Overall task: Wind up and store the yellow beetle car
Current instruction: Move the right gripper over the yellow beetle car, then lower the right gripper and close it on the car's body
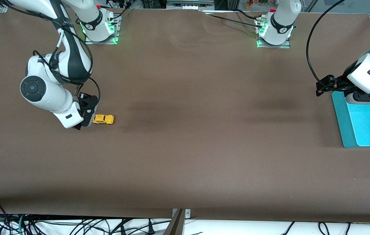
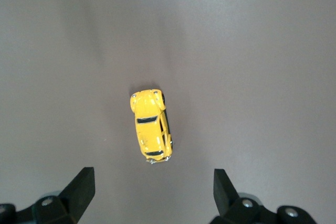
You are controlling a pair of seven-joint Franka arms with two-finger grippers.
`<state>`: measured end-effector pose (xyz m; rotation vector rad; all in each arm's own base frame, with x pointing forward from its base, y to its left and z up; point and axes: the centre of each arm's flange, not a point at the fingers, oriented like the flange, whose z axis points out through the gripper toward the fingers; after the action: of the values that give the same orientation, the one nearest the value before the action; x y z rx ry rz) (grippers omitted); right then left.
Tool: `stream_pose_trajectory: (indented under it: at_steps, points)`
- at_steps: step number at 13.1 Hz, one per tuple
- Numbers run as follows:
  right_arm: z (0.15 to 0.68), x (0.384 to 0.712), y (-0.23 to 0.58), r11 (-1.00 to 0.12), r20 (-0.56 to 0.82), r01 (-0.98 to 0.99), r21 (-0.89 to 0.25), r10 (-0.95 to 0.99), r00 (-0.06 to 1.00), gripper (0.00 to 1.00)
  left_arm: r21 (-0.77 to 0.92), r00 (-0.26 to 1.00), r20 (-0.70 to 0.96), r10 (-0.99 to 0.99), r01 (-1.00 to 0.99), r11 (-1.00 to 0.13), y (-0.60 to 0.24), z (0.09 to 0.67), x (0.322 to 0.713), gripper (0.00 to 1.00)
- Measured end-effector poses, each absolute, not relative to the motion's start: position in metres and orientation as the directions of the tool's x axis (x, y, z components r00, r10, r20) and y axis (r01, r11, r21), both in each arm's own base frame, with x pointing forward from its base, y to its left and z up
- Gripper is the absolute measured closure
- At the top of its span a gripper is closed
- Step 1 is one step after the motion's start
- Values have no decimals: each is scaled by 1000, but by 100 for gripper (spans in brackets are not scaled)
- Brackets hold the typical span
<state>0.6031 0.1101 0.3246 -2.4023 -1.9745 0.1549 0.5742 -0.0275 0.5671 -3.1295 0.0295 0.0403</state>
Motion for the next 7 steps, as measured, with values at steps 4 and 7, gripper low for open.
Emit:
stream_pose_trajectory:
  at_steps: [4, 7]
  points:
    - [293, 595, 107, -125, -41, 991, -41, 991, 124, 0, -11, 999, -26, -19, -19, -1000, -28, 567, 574, 0]
    - [250, 561, 104, -106, -22, 994, 10, 994, 106, 0, -12, 999, -30, -19, -19, -1000, -28, 567, 574, 0]
